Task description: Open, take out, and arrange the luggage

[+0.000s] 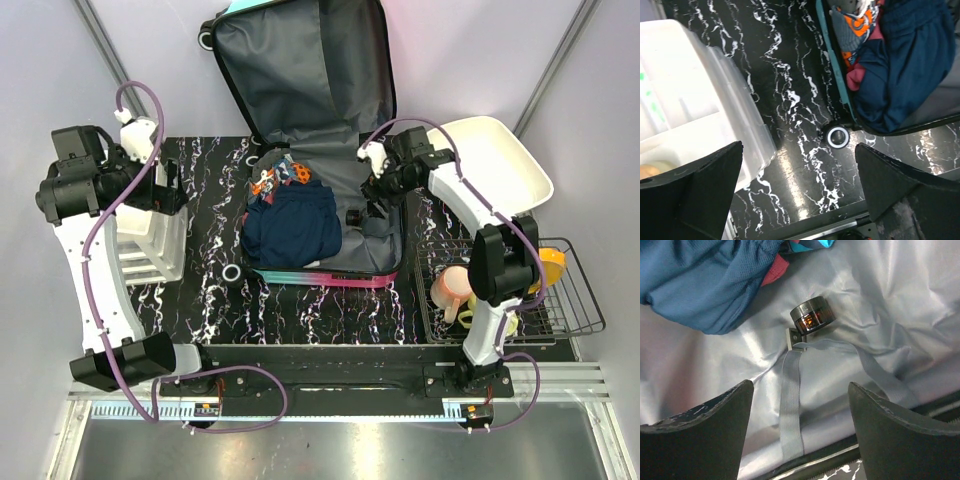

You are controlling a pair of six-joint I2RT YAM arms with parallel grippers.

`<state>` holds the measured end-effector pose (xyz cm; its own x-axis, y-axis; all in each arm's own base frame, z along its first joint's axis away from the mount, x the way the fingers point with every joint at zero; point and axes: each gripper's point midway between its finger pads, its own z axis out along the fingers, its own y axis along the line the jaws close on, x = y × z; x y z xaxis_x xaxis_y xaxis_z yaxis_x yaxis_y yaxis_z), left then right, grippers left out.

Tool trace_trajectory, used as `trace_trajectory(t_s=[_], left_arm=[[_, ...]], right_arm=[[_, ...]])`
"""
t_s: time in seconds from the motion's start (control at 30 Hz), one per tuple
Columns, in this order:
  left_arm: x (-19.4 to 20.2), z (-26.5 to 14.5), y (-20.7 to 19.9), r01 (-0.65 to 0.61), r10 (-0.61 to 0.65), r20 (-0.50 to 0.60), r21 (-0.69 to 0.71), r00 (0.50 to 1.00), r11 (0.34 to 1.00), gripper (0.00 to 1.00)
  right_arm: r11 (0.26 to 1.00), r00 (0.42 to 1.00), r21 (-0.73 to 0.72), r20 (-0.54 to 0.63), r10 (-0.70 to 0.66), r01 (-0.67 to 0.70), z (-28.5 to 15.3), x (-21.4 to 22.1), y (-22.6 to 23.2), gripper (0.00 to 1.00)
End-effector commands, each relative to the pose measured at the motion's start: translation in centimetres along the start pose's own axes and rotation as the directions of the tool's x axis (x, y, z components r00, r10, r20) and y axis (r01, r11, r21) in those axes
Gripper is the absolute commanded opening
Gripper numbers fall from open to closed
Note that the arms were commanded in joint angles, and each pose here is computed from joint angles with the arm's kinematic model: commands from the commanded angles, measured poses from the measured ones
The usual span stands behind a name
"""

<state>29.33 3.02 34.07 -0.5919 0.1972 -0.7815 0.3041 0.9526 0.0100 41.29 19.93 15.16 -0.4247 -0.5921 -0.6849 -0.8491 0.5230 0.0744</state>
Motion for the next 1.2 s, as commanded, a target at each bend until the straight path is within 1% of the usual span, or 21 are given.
trace_trajectory(t_s=[0.0,0.1,0.17,0.33,0.57,0.77,0.97,1.13,1.17], left_arm=[[-1.8,0.4,-1.9,0.0,-0.007,0.079,0.09,0.997,0.996,0.99],[-1.5,0.6,-2.6,0.007,-0.017,0.077,0.124,0.997,0.992,0.99],[-1.3,0.5,-2.9,0.007,-0.017,0.078,0.128,0.997,0.992,0.99],[-0.6,0.7,-3.0,0.009,-0.018,0.072,0.127,0.997,0.992,0.99],[-0.2,1.3,-3.2,0.024,-0.032,0.057,0.148,0.998,0.989,0.99],[-0.4,1.7,-3.0,0.033,-0.041,0.051,0.154,0.998,0.987,0.99],[-0.5,2.1,-2.7,0.034,-0.041,0.044,0.155,0.998,0.987,0.99],[-0.4,2.5,-2.6,0.041,-0.047,0.039,0.159,0.998,0.986,0.99],[-0.4,2.5,-2.6,0.045,-0.052,0.039,0.16,0.998,0.986,0.99]], right_arm=[[0.971,0.971,0.021,0.008,-0.238,0.238,2.6,-0.9,-1.0,0.8],[0.955,0.955,-0.001,0.005,-0.295,0.295,4.3,-0.4,-1.3,0.74],[0.945,0.945,-0.008,0.002,-0.326,0.326,5.4,0.0,-1.5,0.68],[0.927,0.927,-0.007,0.018,-0.374,0.375,7.3,-0.3,-1.4,0.63],[0.917,0.918,-0.018,0.012,-0.398,0.398,9.9,-0.1,-1.3,0.62],[0.909,0.909,-0.039,-0.023,-0.416,0.415,11.5,1.2,-1.3,0.62],[0.901,0.899,-0.062,-0.068,-0.432,0.428,12.4,3.0,-1.7,0.61],[0.906,0.904,-0.05,-0.068,-0.422,0.42,12.6,2.8,-1.9,0.6],[0.909,0.907,-0.046,-0.061,-0.417,0.415,12.6,2.6,-2.0,0.64]])
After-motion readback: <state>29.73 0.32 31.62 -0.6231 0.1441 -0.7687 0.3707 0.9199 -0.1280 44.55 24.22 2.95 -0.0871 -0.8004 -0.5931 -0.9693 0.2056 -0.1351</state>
